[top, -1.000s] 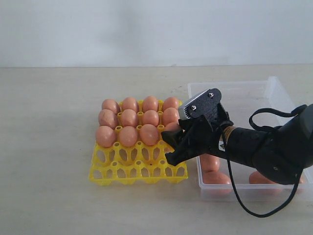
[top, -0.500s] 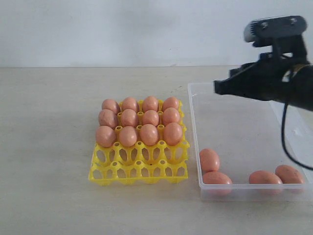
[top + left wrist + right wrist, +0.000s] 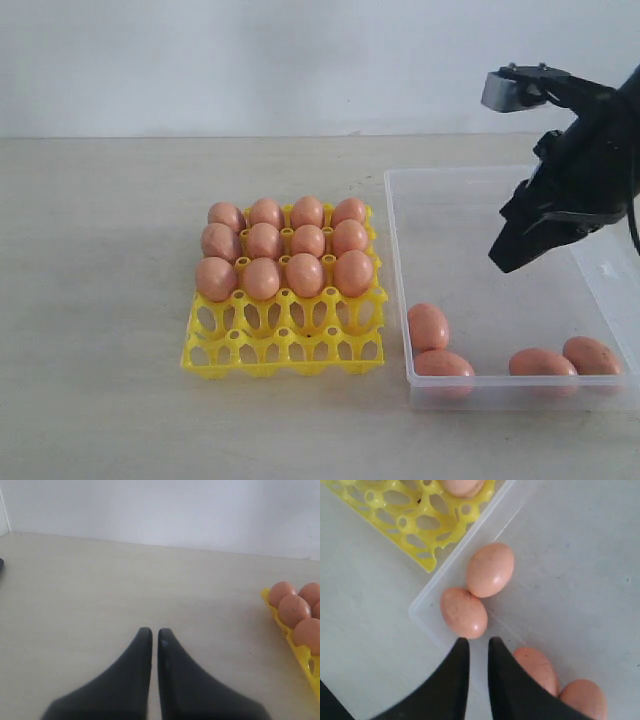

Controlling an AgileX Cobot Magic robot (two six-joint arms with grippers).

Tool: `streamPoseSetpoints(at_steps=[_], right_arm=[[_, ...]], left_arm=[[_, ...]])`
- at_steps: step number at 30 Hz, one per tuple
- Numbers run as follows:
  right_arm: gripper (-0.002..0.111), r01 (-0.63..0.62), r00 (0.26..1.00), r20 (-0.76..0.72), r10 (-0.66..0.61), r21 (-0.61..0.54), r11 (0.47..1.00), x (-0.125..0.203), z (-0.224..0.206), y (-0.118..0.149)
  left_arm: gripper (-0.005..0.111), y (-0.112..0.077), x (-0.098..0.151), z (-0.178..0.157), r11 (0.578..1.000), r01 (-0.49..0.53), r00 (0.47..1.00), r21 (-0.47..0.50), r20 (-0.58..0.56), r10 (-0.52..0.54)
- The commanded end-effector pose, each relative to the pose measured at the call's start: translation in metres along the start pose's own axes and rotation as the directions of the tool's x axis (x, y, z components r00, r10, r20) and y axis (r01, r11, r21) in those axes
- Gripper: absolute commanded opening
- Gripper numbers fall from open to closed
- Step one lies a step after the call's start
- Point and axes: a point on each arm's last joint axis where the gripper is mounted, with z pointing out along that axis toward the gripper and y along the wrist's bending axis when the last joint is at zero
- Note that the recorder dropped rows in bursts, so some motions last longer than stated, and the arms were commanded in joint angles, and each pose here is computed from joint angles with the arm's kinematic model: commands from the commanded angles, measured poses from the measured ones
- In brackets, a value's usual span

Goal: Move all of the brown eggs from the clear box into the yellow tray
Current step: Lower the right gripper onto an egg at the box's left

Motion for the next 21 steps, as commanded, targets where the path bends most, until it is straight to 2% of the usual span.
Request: streamPoseSetpoints(at_steps=[1, 2, 9, 14, 21], right_arm=[[0.052, 0.001, 0.998, 0.056, -0.003, 0.037, 0.999, -0.017, 0.018, 0.001], [0.061, -0.037, 0.998, 0.055, 0.035, 0.047, 0.998, -0.021, 0.029, -0.002], [0.062, -0.233, 0.972, -0.029, 0.232, -0.002, 0.973, -0.022, 0.091, -0.029], [0.062, -0.264, 0.962, -0.078, 0.262, -0.019, 0.964, -0.018, 0.110, -0.035], [0.062, -0.271, 0.961, -0.065, 0.267, -0.054, 0.961, -0.020, 0.113, -0.034]], left_arm=[[0.004, 0.000, 0.001, 0.000, 1.000, -0.003, 1.000, -0.001, -0.001, 0.003], [0.004, 0.000, 0.001, 0.000, 1.000, -0.003, 1.000, -0.001, -0.001, 0.003], [0.004, 0.000, 0.001, 0.000, 1.000, -0.003, 1.000, -0.001, -0.001, 0.003], [0.004, 0.000, 0.001, 0.000, 1.000, -0.003, 1.000, -0.001, -0.001, 0.003], [0.004, 0.000, 0.001, 0.000, 1.000, -0.003, 1.000, -0.001, -0.001, 0.003]])
